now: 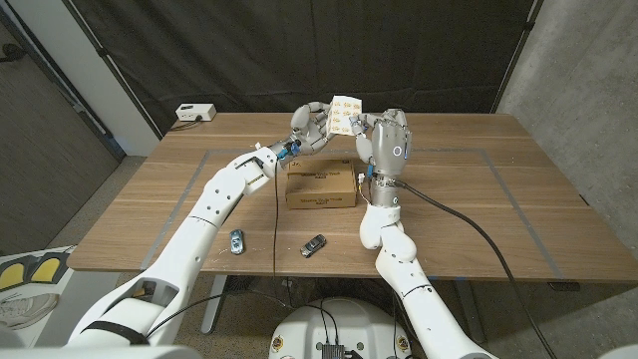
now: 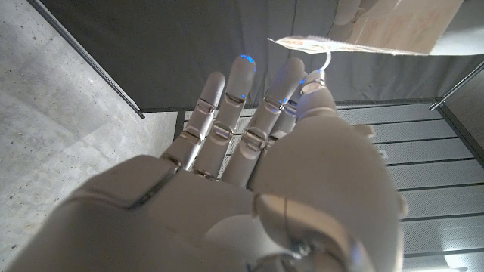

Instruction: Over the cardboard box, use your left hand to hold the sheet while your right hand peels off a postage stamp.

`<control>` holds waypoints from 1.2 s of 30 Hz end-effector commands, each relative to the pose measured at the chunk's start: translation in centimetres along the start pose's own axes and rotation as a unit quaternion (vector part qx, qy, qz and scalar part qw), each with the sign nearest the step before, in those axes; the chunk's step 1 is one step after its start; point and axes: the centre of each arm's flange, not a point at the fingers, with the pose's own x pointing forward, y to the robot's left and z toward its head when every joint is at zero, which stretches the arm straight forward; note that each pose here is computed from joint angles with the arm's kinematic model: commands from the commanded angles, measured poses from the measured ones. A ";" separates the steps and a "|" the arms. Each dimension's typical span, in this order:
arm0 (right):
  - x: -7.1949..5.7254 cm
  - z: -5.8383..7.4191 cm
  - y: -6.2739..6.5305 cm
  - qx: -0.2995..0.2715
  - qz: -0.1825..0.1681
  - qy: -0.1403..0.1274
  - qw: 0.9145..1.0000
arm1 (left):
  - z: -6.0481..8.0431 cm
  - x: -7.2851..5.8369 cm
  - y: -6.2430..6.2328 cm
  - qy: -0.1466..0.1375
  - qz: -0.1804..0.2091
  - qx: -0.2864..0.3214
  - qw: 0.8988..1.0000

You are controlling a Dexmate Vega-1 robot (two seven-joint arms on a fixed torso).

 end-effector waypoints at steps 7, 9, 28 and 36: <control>0.3 -1.2 -0.5 -0.005 -0.013 0.016 1.000 | -0.7 -1.0 -0.9 0.009 -0.003 0.010 1.000; 0.3 -1.4 -0.6 -0.009 -0.014 0.016 1.000 | -0.8 -1.2 -1.1 0.009 -0.005 0.011 1.000; 1.1 -2.9 -0.6 -0.034 -0.023 0.044 0.998 | -1.2 -2.9 -1.0 0.013 0.012 0.013 1.000; 0.7 -2.6 -1.3 -0.005 -0.034 0.070 0.997 | -0.7 -2.8 -0.3 -0.003 0.039 0.020 0.999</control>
